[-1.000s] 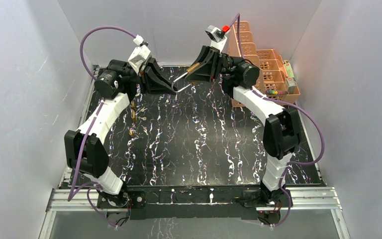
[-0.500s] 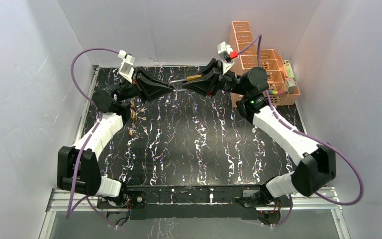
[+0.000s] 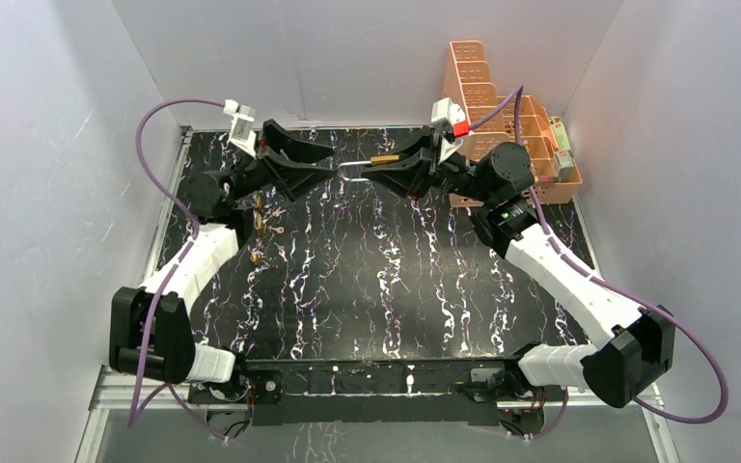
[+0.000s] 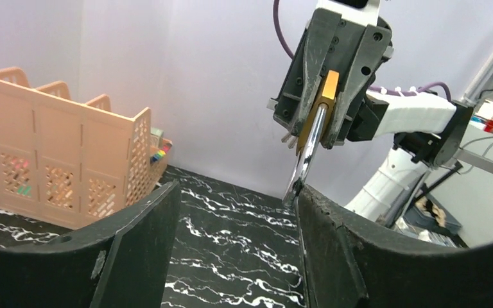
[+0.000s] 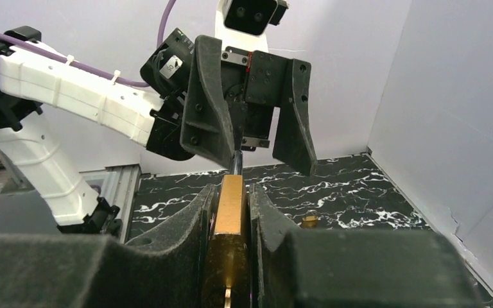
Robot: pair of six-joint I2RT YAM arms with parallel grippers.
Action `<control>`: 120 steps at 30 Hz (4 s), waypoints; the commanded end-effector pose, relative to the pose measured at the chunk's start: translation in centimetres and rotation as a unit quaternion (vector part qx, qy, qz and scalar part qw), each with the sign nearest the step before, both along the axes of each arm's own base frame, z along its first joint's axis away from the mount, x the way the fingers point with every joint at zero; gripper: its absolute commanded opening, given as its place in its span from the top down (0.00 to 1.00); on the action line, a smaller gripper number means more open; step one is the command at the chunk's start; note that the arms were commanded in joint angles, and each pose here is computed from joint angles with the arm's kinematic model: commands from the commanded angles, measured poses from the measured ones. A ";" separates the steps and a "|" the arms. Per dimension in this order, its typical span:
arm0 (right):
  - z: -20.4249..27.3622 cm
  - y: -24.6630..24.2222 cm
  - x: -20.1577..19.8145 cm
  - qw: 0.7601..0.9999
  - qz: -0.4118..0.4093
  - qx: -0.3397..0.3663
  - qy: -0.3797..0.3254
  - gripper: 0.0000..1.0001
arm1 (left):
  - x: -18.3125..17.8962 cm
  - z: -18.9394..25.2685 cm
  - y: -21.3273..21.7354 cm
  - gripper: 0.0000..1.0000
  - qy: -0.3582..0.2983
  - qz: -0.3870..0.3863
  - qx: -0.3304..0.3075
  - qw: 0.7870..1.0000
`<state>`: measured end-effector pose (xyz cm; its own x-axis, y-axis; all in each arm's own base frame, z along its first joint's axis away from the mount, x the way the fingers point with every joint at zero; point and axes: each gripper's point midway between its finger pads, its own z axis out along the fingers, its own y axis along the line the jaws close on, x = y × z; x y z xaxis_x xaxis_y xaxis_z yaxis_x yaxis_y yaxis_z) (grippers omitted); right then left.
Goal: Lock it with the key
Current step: Lock the lock.
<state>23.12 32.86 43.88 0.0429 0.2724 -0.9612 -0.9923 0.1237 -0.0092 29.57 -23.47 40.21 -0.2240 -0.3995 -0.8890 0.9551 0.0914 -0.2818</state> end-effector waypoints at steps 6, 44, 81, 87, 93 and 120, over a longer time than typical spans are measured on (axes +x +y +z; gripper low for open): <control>4.3 -0.7 -5.2 0.992 0.100 0.052 -0.054 1.00 | -0.8 3.5 2.2 0.26 -0.054 0.047 -0.079 0.994; 5.3 -0.4 -0.3 0.991 0.093 0.099 -0.014 1.00 | -4.9 2.3 -0.9 0.42 -0.115 -0.081 -0.040 0.989; -1.3 -9.0 2.3 0.997 -0.003 0.072 0.033 0.10 | 1.2 8.0 0.5 1.00 -0.162 -0.079 0.039 0.983; -2.5 -8.7 2.6 0.998 -0.016 0.057 0.004 0.11 | 1.0 7.2 0.3 1.00 -0.144 -0.095 0.064 0.983; -2.0 -8.3 3.3 0.996 -0.030 0.083 -0.035 0.13 | 0.6 5.9 0.4 1.00 -0.137 -0.090 0.070 0.984; -3.0 -3.3 4.2 0.996 0.034 0.081 -0.021 1.00 | 0.0 5.6 0.4 1.00 -0.131 -0.097 0.090 0.983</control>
